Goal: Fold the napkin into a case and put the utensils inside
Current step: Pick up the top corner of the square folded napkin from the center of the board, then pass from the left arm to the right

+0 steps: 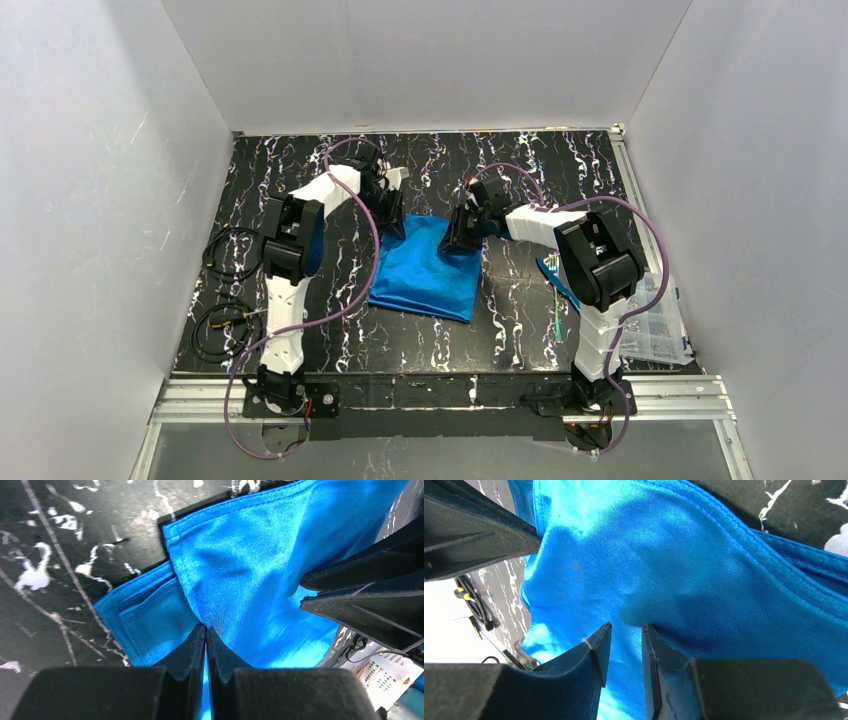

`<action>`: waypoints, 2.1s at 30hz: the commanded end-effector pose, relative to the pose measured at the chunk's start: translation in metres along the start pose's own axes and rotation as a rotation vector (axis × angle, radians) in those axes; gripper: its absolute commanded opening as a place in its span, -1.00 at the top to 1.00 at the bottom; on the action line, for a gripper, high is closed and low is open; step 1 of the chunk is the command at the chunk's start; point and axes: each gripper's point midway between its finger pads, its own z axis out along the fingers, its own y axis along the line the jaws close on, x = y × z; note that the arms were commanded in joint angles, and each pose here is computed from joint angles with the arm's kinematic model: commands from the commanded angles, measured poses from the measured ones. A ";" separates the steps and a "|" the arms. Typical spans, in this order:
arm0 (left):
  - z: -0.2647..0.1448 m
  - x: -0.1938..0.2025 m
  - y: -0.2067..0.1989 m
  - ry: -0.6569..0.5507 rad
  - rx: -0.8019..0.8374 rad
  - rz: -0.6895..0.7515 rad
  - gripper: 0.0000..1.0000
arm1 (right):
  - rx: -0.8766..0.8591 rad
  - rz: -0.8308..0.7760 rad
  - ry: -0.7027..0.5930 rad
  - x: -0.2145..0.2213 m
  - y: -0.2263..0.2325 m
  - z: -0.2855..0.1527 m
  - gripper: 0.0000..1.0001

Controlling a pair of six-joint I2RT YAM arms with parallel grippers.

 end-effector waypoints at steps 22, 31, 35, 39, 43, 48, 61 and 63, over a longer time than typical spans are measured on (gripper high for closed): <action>-0.022 -0.013 -0.028 -0.089 0.009 0.090 0.18 | 0.087 0.030 0.074 0.026 -0.026 0.005 0.26; -0.016 -0.020 -0.006 -0.102 -0.121 0.104 0.18 | 0.082 0.028 0.071 0.025 -0.025 0.004 0.27; -0.014 -0.024 0.004 -0.115 -0.180 0.119 0.19 | 0.077 0.029 0.074 0.027 -0.024 0.005 0.29; -0.009 -0.023 -0.005 -0.103 -0.137 0.130 0.36 | 0.079 0.034 0.076 0.028 -0.026 0.005 0.31; -0.007 -0.019 -0.024 -0.098 -0.050 0.148 0.68 | 0.077 0.035 0.075 0.028 -0.026 0.005 0.31; -0.014 -0.019 -0.030 -0.108 -0.060 0.196 0.71 | 0.079 0.034 0.074 0.028 -0.027 0.005 0.32; -0.035 -0.021 -0.067 -0.153 0.064 0.224 1.00 | 0.077 0.036 0.069 0.029 -0.026 0.004 0.33; -0.041 -0.019 -0.081 -0.159 0.124 0.219 1.00 | 0.072 0.040 0.067 0.028 -0.025 0.005 0.33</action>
